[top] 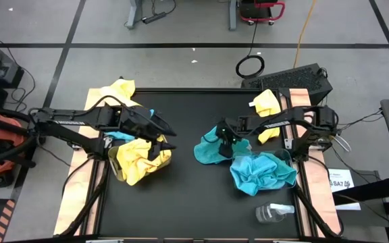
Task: Sort microfiber towel by color & place in baskets
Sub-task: Put the blue microfiber towel into the right transparent bin
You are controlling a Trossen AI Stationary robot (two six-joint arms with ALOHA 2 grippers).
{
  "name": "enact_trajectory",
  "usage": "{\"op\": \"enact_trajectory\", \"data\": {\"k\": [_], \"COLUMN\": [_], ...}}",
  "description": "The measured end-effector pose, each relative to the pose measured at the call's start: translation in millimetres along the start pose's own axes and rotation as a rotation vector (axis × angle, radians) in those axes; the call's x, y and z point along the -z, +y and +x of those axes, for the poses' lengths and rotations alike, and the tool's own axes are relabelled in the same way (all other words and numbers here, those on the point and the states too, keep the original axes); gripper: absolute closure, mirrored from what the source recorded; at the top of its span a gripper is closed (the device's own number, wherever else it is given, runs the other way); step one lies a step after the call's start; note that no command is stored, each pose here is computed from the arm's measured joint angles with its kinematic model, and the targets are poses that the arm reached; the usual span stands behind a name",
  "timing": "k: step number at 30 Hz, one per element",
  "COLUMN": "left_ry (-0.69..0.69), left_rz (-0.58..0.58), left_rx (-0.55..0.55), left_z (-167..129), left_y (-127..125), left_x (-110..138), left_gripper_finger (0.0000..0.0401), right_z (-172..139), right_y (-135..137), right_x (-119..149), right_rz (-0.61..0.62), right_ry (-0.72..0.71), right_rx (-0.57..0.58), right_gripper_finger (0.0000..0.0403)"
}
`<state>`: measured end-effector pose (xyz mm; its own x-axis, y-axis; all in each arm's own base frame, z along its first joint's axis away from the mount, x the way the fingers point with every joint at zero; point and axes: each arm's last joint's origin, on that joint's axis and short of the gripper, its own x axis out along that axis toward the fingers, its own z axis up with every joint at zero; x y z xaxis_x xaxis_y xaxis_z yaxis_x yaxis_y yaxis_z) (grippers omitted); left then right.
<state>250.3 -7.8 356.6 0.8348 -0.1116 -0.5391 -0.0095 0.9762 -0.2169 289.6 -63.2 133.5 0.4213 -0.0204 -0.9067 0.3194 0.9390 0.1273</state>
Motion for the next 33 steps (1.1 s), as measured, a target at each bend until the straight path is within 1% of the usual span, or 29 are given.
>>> {"op": "enact_trajectory", "data": {"k": [3,6,9,13,14,19,23,27,33], "left_ry": [-0.041,-0.071,-0.098,-0.126,-0.135,-0.157,-0.164,-0.16,-0.178], "left_rz": [0.024,0.054,0.082,0.087,0.09,0.087,0.093,0.086,0.087], "left_rx": [-0.016,-0.042,-0.085,-0.146,-0.153,-0.167,-0.178,-0.198,-0.196], "left_z": [0,0,0,-1,-1,-1,0,5,23], "left_y": [0,0,1,4,5,9,12,16,18], "left_x": [-4,-6,-8,-11,-12,-15,-14,-12,-14], "left_gripper_finger": [0.0149,0.0149,0.0149,0.0149,0.0149,0.0149,0.0149,0.0149,0.0149], "right_z": [5,9,11,9,7,-4,-24,-57,-117], "right_y": [-2,-4,-4,-3,-3,-2,0,3,9], "right_x": [0,-1,-3,-5,-6,-10,-15,-18,-17], "right_rz": [-0.001,0.001,0.003,0.012,0.012,0.054,0.054,0.037,0.004], "right_ry": [-0.003,-0.016,-0.037,-0.064,-0.074,-0.126,-0.198,-0.286,-0.486], "right_rx": [0.055,0.084,0.084,0.069,0.064,0.049,0.035,0.004,-0.062], "right_gripper_finger": [0.0152,0.0194,0.0258,0.0368,0.0384,0.0394,0.0399,0.04,0.0402]}}
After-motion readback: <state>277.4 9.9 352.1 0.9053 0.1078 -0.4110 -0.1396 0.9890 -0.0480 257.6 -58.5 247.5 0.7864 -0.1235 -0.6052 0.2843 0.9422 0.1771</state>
